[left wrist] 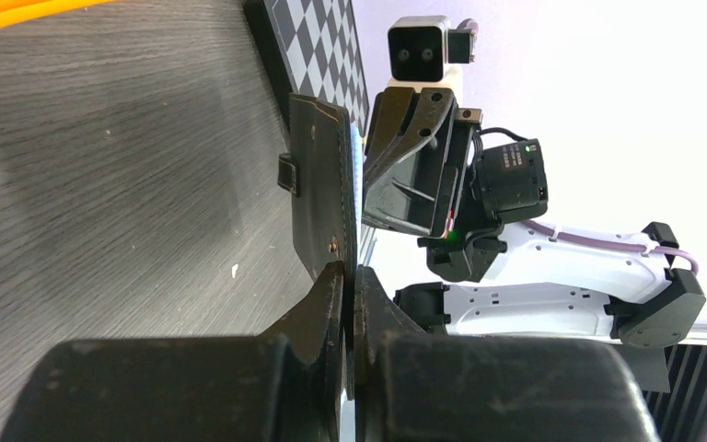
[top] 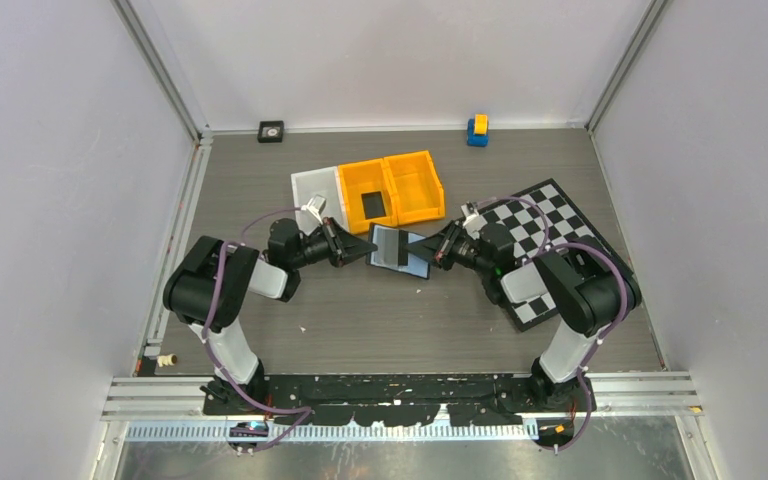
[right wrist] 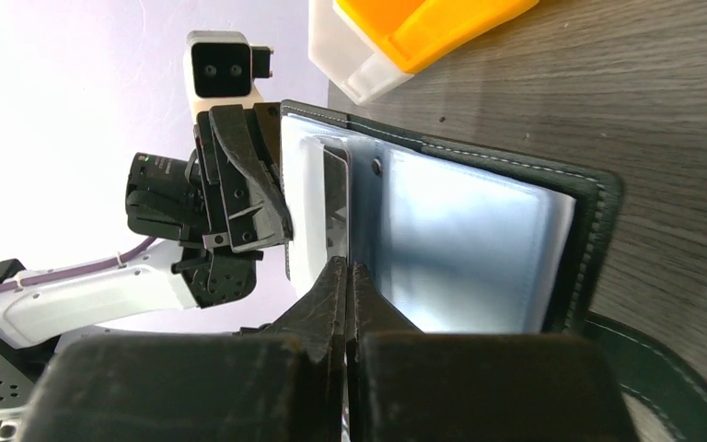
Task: Take the credit cards out of the card holder
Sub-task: Remove the credit card from the card holder.
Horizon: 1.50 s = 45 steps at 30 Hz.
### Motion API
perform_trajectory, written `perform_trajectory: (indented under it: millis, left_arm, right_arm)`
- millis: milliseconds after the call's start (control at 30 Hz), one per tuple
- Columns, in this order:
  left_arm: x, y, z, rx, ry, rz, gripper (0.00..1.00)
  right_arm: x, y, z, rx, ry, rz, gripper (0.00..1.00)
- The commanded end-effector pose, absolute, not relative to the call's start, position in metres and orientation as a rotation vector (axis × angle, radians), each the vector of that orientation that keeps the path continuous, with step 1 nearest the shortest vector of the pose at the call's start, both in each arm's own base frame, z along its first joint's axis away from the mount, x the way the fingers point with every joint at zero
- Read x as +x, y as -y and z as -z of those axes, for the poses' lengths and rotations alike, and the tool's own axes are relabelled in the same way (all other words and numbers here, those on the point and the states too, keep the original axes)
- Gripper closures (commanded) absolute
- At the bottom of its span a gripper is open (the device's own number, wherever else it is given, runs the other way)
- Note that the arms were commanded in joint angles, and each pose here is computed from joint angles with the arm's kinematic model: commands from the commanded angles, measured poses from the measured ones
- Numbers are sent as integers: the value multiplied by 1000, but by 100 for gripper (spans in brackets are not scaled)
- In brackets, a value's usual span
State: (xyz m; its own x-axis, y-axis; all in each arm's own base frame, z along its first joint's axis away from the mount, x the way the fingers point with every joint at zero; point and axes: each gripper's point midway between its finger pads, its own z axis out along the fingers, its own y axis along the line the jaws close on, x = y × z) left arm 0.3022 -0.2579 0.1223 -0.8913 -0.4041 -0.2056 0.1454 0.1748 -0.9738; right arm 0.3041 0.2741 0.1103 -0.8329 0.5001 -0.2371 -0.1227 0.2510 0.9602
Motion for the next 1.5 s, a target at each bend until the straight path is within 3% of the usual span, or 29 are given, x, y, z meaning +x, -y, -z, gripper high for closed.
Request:
perform_trajectory:
  millis: [0, 933, 1467]
  left_arm:
    - [304, 254, -136, -191, -1960, 1780, 100]
    - [306, 232, -120, -230, -2087, 1562, 100]
    - [296, 202, -97, -228, -2275, 1202, 100]
  right_arm:
    - [309, -268, -133, 304, -1925, -1629, 100]
    - [315, -254, -126, 328, -1963, -1538, 99]
    - [325, -266, -140, 191, -2055, -1480, 100]
